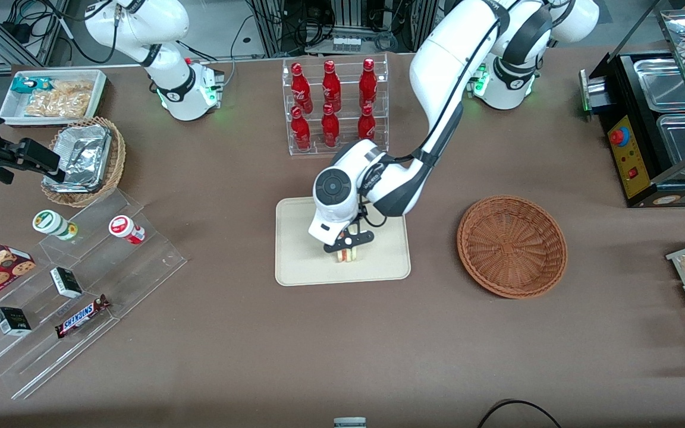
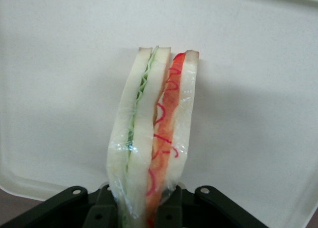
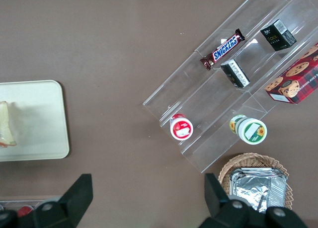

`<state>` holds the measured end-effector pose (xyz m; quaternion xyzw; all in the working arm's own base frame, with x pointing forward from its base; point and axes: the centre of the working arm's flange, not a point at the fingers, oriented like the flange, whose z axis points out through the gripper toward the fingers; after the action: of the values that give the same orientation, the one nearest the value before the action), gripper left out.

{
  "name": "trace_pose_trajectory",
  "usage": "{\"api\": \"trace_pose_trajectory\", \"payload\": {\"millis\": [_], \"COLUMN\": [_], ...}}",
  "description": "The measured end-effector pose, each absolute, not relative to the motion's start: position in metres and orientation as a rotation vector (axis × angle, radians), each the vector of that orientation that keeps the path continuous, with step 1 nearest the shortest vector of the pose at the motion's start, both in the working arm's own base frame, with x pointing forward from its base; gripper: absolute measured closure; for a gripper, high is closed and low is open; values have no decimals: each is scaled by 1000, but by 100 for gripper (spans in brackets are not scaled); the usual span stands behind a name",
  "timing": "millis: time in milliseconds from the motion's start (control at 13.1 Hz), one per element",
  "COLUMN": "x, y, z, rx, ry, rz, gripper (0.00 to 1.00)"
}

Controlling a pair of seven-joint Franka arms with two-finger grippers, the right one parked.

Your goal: Place sandwich from basket to tray

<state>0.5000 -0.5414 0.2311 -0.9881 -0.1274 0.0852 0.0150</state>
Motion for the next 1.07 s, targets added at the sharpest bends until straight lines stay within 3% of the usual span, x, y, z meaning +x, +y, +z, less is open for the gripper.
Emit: {"api": "trace_pose_trajectory", "payload": {"millis": [305,382,916,1069], "x": [501,501,509,515], "y": [-544,-544,-548,-549], "z": [225,222,241,273], "rx": [-3072,-3071,-3107,-3135], "ry": [-405,-405,-412,-416], "rz": [269,271,231,192], "gripper": [83,77,4,0]}}
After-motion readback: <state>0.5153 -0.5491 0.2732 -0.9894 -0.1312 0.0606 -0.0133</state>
